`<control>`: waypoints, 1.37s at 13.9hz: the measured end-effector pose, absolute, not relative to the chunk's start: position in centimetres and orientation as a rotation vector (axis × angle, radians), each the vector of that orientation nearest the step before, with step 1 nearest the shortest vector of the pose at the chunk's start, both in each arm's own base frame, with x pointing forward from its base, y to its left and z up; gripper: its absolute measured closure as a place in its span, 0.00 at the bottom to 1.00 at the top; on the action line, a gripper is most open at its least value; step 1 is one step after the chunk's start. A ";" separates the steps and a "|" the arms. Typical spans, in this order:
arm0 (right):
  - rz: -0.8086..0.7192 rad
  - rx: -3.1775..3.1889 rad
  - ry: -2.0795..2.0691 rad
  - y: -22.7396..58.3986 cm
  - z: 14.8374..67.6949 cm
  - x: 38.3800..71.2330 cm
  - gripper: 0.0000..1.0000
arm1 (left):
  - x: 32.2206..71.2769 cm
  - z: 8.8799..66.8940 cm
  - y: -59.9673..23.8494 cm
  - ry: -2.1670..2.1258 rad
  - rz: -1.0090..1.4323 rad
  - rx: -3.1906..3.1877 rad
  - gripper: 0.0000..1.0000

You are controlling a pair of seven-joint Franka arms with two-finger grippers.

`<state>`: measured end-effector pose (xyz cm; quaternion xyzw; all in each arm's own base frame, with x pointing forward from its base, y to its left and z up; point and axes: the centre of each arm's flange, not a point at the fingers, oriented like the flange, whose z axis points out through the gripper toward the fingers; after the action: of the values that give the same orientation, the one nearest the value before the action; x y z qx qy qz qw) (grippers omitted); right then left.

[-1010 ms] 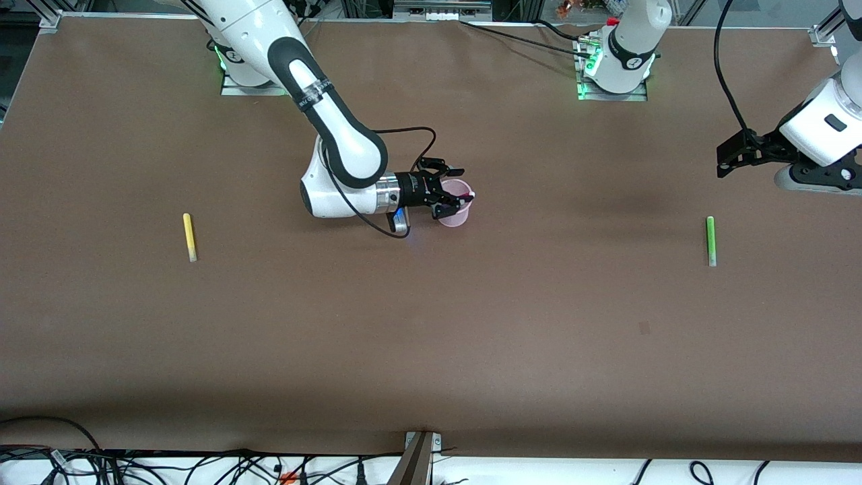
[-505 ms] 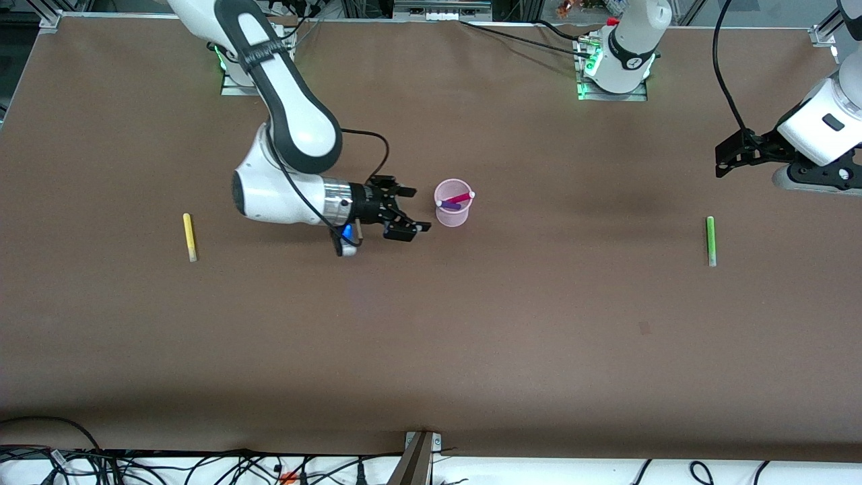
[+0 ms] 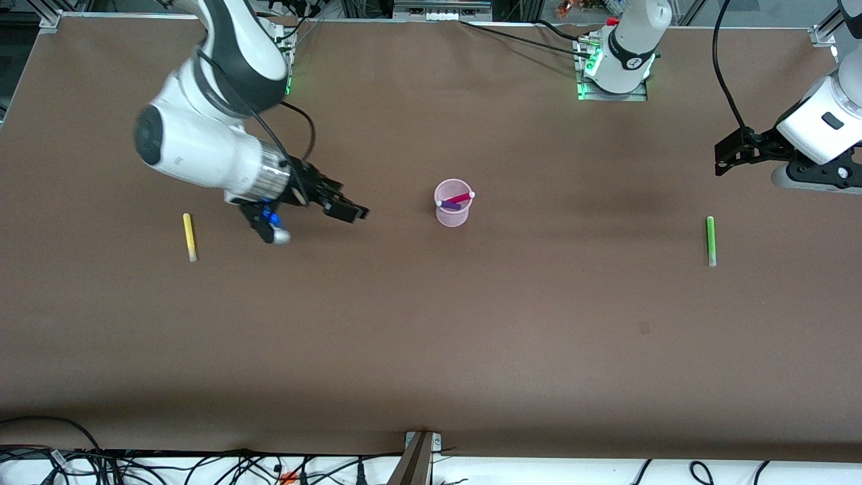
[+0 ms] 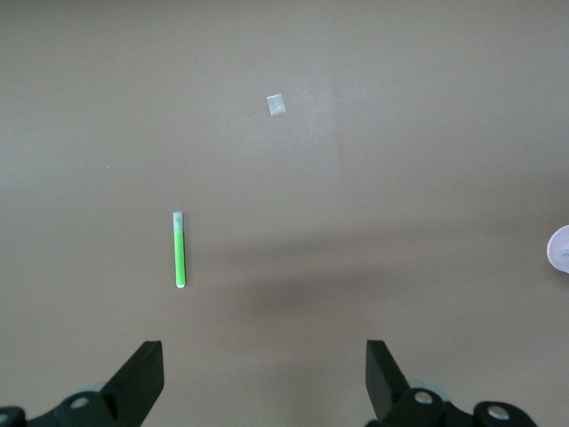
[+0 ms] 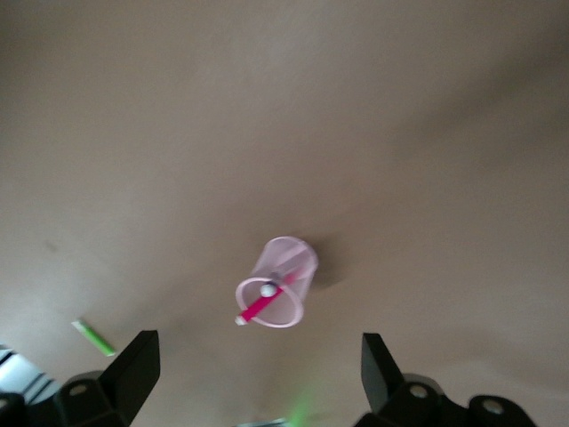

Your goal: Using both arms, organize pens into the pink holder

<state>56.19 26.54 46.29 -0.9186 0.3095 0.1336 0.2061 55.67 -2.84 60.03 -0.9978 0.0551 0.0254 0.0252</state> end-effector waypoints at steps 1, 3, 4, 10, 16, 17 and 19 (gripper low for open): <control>0.337 -2.628 0.789 24.7 48.2 55.6 0.00 | 55.7 60.0 -2.8 0.171 0.080 -3.085 0.00; 0.280 -2.720 0.634 20.9 51.3 54.3 0.00 | 55.6 60.0 -2.9 0.172 0.083 -3.085 0.00; 0.264 -2.759 0.561 18.5 52.3 53.9 0.00 | 55.6 60.1 -2.9 0.173 0.083 -3.085 0.00; 0.153 -2.996 0.119 6.4 55.7 52.6 0.00 | 55.6 60.1 -3.0 0.174 0.083 -3.085 0.00; 0.109 -3.084 -0.037 3.0 57.5 55.4 0.00 | 55.6 60.1 -3.0 0.175 0.085 -3.085 0.00; 0.129 -3.088 -0.027 3.5 57.8 55.2 0.00 | 55.6 60.1 -3.0 0.175 0.085 -3.085 0.00; 0.150 -3.092 -0.031 4.0 58.9 54.2 0.00 | 55.6 60.1 -3.0 0.175 0.085 -3.085 0.00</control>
<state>54.23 3.96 58.86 -0.9985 -0.0099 0.0486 0.0227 55.56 -3.00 60.09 -0.9977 0.0565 0.0276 0.0253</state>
